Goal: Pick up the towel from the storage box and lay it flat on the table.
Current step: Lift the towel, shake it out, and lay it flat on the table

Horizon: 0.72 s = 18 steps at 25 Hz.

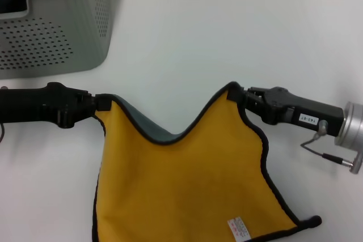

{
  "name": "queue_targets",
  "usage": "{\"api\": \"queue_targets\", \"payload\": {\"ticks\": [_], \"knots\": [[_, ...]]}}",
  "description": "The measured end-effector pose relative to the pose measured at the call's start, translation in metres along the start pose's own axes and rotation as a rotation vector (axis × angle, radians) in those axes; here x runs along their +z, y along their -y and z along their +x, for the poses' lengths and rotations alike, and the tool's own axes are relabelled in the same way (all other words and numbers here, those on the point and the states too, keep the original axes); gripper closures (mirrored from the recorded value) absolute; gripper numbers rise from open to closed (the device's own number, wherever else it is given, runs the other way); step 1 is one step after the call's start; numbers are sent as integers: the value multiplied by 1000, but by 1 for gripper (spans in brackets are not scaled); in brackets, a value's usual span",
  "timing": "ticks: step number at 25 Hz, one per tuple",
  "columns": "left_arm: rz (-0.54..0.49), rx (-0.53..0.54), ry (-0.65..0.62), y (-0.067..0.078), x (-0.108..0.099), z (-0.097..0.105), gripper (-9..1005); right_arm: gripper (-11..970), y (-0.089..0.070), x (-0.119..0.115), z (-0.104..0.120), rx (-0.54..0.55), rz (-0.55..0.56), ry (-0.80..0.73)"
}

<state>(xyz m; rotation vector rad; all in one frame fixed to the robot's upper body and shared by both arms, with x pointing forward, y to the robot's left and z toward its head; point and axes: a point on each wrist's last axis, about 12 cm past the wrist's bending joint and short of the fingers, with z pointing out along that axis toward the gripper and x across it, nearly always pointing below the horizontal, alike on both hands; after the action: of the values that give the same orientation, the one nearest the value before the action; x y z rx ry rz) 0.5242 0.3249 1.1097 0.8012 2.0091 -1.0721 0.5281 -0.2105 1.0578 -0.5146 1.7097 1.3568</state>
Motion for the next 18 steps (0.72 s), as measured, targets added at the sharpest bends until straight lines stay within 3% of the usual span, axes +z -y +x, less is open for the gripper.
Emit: {"api": "queue_targets", "payload": {"ticks": [10, 18], "knots": [[-136, 11, -3, -17, 8, -10, 968, 942, 26, -3, -35, -123, 159, 55], [-198, 14, -5, -26, 16, -20, 968, 941, 37, 8, -44, -150, 230, 7]]}}
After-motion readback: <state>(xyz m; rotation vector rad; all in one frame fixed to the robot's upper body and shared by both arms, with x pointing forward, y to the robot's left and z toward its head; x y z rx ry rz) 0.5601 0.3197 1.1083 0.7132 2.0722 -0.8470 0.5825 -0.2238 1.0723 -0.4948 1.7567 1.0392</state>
